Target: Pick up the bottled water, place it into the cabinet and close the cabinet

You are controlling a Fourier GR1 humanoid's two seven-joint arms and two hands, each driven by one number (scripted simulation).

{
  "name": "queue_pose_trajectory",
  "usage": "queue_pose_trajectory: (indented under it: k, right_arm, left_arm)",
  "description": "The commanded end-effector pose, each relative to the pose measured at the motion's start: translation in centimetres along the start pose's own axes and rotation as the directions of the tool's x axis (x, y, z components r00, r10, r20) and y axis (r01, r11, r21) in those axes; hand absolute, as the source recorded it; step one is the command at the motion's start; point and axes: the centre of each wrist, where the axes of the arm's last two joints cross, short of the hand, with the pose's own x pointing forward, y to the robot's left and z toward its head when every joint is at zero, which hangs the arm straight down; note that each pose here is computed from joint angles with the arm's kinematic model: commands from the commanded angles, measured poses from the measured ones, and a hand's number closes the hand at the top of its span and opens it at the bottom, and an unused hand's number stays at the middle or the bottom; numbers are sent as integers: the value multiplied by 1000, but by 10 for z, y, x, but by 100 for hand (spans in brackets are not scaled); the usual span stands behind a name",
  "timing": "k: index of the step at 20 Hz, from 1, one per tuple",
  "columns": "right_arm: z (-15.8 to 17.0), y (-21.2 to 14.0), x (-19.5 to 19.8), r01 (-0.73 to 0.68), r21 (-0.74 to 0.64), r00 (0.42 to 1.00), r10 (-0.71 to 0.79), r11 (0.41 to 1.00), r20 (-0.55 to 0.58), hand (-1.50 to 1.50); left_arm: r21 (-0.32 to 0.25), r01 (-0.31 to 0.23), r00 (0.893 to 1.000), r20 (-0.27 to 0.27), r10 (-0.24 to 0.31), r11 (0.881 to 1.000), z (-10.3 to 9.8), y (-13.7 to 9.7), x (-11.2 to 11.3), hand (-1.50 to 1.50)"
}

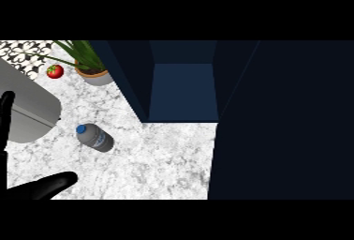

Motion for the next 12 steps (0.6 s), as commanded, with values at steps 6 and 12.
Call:
queue_pose_trajectory:
  k: [6, 12]
  right_arm:
    - [-1, 19, 23, 19, -22, 1000, -18, 1000, 25, -150]
    - [4, 11, 47, 28, -29, 999, -27, 999, 38, -150]
  left_arm:
    - [26, 8, 1000, -27, -7, 1000, 12, -24, 5, -150]
    - [39, 28, 998, -55, -25, 999, 2, -24, 11, -150]
